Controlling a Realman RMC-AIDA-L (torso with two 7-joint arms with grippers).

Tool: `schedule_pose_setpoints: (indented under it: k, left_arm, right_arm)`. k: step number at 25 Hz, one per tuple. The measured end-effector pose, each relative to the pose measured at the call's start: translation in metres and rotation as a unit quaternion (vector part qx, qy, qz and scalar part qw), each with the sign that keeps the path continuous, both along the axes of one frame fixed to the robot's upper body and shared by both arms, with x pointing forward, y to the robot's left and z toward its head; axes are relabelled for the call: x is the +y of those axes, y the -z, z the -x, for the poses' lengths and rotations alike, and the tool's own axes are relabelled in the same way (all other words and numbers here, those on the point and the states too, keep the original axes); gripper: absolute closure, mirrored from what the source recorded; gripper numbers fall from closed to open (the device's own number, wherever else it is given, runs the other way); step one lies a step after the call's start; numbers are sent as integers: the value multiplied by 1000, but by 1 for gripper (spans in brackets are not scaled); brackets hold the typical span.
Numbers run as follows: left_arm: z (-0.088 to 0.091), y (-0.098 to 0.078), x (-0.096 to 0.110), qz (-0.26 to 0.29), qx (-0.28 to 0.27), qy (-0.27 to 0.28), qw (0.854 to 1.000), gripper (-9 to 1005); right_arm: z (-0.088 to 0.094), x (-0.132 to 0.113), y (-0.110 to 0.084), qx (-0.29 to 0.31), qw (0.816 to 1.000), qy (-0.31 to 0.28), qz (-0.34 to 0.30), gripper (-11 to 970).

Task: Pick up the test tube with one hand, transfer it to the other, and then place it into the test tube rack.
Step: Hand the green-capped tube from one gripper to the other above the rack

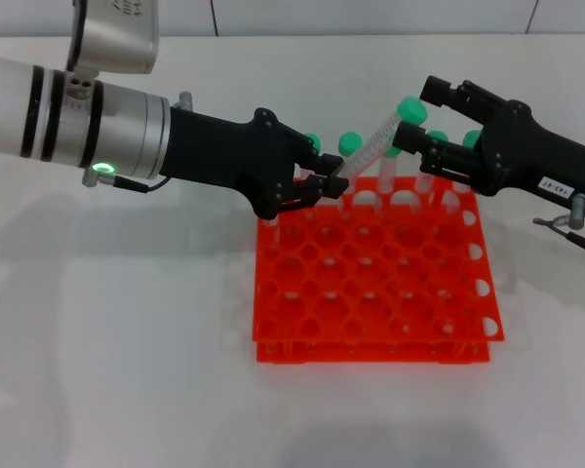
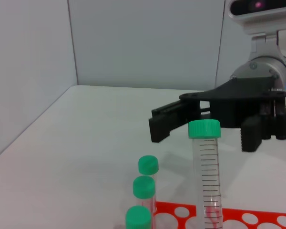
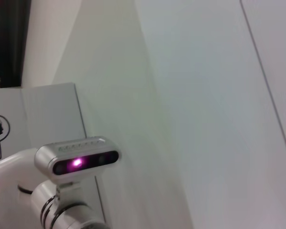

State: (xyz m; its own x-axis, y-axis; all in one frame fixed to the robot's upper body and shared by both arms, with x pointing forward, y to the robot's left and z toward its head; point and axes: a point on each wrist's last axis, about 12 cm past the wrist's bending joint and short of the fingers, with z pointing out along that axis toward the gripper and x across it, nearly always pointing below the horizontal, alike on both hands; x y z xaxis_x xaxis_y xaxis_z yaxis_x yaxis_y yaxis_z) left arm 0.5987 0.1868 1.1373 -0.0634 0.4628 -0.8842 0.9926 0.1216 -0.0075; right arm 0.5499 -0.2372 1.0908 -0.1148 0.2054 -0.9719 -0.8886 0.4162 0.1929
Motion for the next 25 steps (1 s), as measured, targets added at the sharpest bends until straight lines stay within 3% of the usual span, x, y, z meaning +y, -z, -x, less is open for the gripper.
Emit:
schedule_pose_setpoints:
  k: [25]
  left_arm:
    - [-1,-1,-1,-3,-5,1,1000,814]
  right_arm:
    - [-3,3,-3,-5,1000,-3,0,320]
